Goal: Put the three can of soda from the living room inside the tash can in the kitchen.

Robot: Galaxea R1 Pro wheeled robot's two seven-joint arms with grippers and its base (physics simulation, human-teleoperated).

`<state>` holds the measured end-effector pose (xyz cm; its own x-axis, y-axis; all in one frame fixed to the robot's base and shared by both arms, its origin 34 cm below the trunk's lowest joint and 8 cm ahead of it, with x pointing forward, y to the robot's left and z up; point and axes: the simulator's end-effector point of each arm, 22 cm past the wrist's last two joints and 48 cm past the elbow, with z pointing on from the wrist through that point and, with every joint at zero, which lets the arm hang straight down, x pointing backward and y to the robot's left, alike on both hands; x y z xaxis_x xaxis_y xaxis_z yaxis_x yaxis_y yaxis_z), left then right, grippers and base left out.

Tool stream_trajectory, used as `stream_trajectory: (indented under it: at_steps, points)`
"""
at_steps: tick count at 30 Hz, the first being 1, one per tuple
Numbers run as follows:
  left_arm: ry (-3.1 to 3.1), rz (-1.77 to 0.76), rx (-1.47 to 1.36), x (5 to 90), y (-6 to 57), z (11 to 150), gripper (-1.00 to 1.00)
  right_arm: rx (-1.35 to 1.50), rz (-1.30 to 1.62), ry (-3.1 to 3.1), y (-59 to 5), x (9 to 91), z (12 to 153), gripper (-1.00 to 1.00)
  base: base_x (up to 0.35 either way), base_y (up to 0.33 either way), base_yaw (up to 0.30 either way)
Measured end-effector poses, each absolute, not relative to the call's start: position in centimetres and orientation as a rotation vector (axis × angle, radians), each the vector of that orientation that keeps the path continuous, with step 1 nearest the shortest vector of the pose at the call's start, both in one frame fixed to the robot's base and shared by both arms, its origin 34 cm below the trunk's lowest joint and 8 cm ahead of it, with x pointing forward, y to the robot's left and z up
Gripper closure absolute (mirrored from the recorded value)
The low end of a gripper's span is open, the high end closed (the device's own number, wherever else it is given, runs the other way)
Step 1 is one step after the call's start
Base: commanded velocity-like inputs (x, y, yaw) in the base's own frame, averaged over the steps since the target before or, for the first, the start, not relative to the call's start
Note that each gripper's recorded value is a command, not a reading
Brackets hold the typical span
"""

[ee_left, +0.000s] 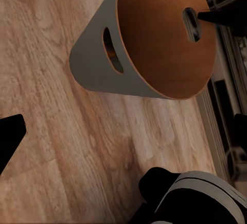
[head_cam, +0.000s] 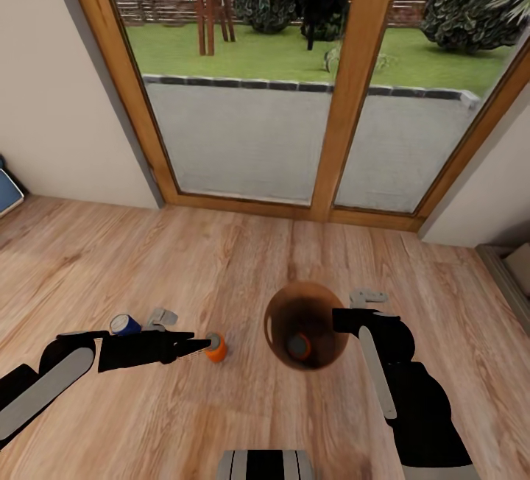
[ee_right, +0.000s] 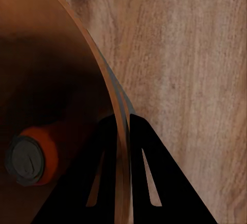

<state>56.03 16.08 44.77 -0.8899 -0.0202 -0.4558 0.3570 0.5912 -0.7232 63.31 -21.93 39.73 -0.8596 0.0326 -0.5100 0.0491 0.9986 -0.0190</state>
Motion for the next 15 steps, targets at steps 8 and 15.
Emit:
stream_trajectory:
  at_steps: [8,15]
  points:
    - [2.402,-1.225,0.27,56.04,16.08,44.78,-1.0,0.057,-0.042,2.606,-21.93,63.31,39.72,1.0,0.333,0.0,0.0]
    - [2.399,-1.228,0.27,56.05,15.99,44.82,-1.0,0.057,-0.042,2.606,-21.93,63.3,39.71,1.0,0.282,0.0,0.0]
